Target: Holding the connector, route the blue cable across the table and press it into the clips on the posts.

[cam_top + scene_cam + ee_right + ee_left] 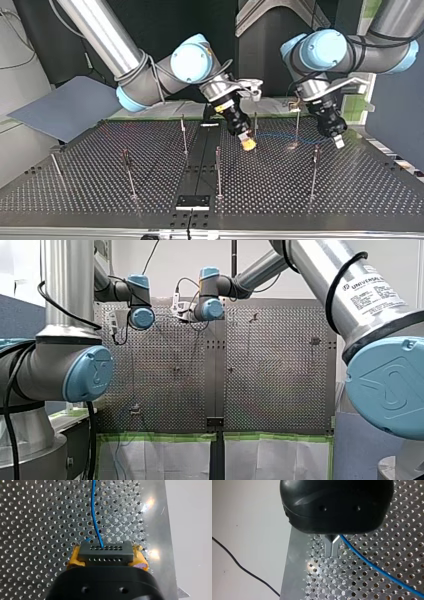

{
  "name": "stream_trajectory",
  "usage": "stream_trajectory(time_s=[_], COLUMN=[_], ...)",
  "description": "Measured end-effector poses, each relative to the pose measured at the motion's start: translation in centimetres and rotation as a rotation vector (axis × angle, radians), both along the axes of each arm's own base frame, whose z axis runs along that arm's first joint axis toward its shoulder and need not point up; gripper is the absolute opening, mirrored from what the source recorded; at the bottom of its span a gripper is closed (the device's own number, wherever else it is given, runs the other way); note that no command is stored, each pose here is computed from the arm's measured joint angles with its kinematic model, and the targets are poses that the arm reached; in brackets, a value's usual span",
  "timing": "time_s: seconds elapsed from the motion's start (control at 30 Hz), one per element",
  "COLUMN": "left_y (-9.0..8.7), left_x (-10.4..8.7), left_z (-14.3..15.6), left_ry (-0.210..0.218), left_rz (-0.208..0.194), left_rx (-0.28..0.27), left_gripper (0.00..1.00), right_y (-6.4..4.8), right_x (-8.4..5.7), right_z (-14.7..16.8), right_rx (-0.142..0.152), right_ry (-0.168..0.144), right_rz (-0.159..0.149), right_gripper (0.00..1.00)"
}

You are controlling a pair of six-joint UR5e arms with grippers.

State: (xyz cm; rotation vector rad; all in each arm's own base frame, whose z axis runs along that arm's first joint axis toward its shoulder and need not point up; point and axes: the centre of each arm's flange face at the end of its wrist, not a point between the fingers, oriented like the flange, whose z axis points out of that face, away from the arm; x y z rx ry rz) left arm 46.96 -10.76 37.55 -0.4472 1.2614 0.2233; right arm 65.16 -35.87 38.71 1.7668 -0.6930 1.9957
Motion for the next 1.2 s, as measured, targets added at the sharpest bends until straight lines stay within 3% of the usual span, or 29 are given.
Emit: stream_trajectory(time_s=[0.3,0.5,0.83,1.2], left_y=[0.3,1.2,4.4,5.4], left_x=[1.4,3.3,5.2,8.0], left_z=[0.3,-1.0,-0.6,-3.9], left_ry=[-0.021,-0.006,-0.047,-0.027], left_rz=[-0.053,-0.043,-0.034,-0.132], left_rx=[-0.010,-0.015,-0.029,-0.053], left_gripper=[0.00,0.00,0.00,0.00], right_y=[-0.6,-1.0,-1.3,-2.3], right_x=[1.0,1.0,1.0,0.6], right_z=[-1.2,-1.0,-0.6,-0.4], right_rx=[0.009,0.008,0.001,-0.001], right_ry=[0.011,0.010,0.002,-0.001], right_rz=[0.004,0.000,-0.004,-0.017], right_gripper=[0.00,0.00,0.00,0.00])
